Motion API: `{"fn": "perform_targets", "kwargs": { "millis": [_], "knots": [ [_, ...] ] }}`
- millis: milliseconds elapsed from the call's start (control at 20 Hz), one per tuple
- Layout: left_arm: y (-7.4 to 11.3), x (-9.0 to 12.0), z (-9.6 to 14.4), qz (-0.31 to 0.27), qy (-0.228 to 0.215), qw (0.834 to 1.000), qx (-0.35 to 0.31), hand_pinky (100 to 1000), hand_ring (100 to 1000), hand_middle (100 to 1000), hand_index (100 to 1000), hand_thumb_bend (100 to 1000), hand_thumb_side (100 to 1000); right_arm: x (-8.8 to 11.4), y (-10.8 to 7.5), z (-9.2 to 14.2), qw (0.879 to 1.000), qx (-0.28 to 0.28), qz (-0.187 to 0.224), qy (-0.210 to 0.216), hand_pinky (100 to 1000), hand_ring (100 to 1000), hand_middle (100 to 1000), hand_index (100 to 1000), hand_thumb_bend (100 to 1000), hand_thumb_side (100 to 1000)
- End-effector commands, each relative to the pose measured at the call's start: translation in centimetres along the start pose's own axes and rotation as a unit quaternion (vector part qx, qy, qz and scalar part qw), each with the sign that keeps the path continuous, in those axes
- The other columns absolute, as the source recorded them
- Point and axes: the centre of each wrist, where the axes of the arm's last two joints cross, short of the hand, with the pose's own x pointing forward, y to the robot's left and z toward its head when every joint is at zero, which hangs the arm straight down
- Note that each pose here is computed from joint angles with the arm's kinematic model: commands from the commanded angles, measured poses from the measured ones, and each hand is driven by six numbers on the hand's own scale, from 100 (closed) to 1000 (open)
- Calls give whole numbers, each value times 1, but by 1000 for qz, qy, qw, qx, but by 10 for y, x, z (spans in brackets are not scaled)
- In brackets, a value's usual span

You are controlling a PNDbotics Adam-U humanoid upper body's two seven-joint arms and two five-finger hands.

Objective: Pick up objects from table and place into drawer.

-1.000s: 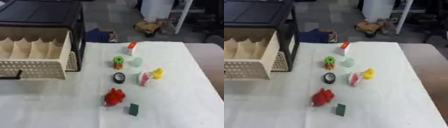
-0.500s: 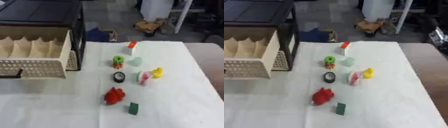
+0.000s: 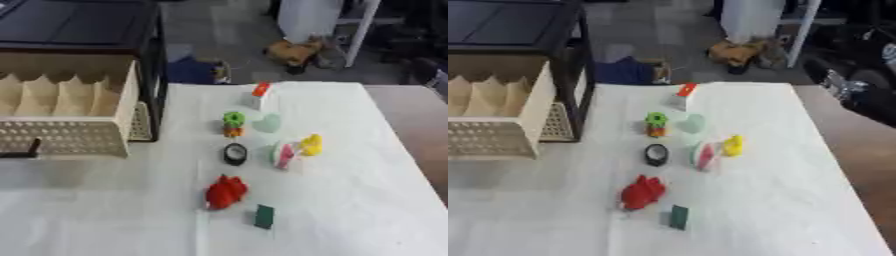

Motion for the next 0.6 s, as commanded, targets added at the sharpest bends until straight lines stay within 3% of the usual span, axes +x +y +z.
{"fn": "perform_targets", "kwargs": {
  "millis": [50,600],
  "knots": [
    [-1,5,-5,5,-13,1000,-12,602,556,657,916,100,1000,-4,-11,-9,999,21,42,-5,789,761,765,939,595,1000],
    [-5,6,-4,16,-10,1000,-23,601,552,657,912,100,1000,-16,-10,-24,992,94,85,-2,810,804,776,922,632,1000]
  ]
}}
